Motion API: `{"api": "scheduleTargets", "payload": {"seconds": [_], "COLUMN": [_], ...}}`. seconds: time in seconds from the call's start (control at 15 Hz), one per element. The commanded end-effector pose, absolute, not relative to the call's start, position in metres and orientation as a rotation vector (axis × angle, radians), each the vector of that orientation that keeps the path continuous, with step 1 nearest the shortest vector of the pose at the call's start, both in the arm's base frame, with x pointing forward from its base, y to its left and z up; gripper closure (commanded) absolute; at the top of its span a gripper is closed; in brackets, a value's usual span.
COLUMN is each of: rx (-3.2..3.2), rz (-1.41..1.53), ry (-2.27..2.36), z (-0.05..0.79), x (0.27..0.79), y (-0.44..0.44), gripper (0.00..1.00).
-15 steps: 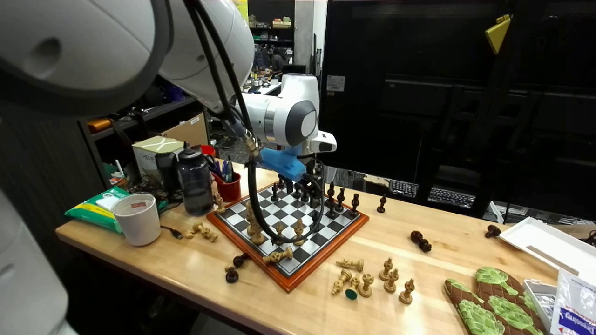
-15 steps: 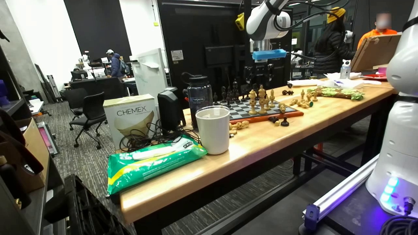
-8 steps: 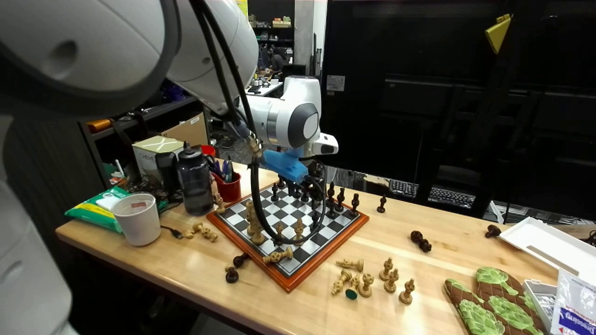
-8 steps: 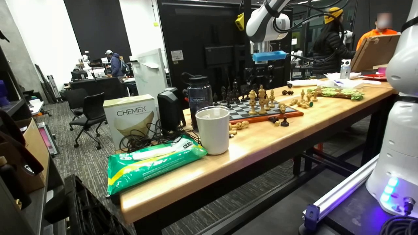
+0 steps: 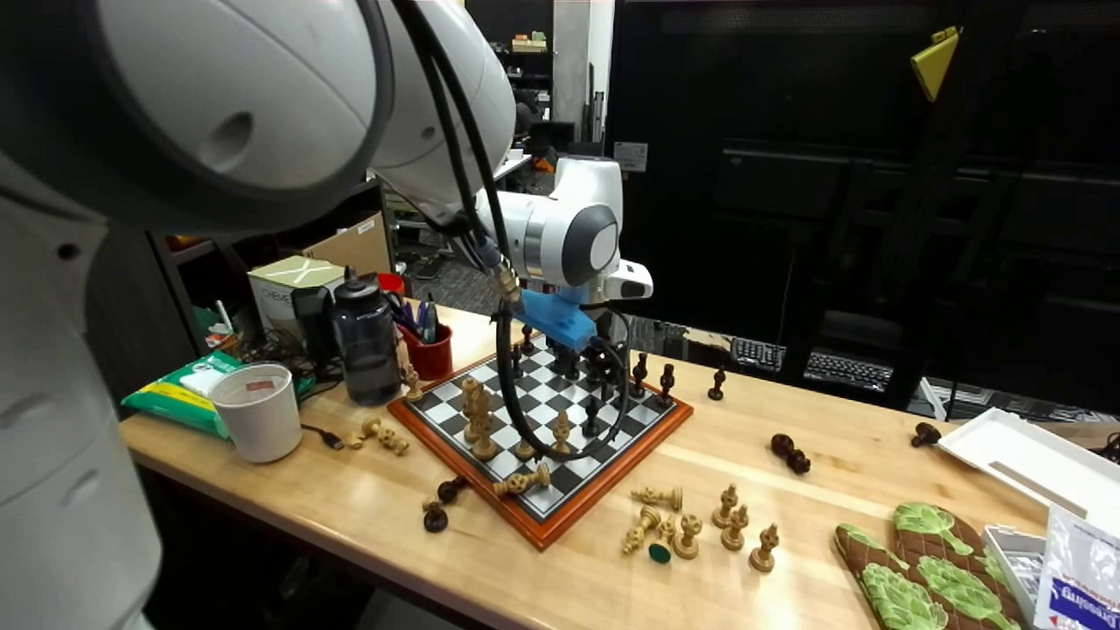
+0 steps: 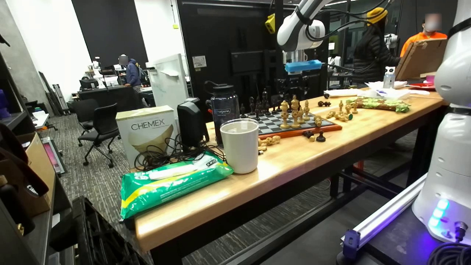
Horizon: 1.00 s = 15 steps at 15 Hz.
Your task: Remove a chess piece from the chessboard
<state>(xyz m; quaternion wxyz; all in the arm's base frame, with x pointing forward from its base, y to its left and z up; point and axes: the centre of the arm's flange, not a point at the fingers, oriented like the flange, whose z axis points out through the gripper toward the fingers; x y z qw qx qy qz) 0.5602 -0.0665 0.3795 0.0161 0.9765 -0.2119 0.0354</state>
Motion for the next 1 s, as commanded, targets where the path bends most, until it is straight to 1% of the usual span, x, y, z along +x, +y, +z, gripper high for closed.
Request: {"api": "scheduleTargets", "payload": {"seconds": [0.0, 0.4, 0.47, 0.53, 0.6, 0.67, 0.8, 0.87, 0.93], "rx": [3.032, 3.025, 3.025, 3.028, 3.030, 3.034, 3.036, 3.036, 3.035], "rz": [0.093, 0.071, 0.068, 0.067, 0.068, 0.064, 0.057, 0.052, 0.048], "ry": [-0.665, -0.703, -0.707, -0.704, -0.702, -0.699, -0.698, -0.697, -0.698], "z": [0.377, 0.368, 0.367, 0.366, 0.365, 0.364, 0.362, 0.361, 0.361], "x": [0.568, 0.566, 0.566, 0.566, 0.566, 0.567, 0.567, 0.567, 0.568], "y": [-0.076, -0.088, -0.090, -0.091, -0.091, -0.092, -0.092, -0.092, -0.092], "gripper": [0.00, 0.00, 0.03, 0.27, 0.28, 0.32, 0.46, 0.55, 0.62]}}
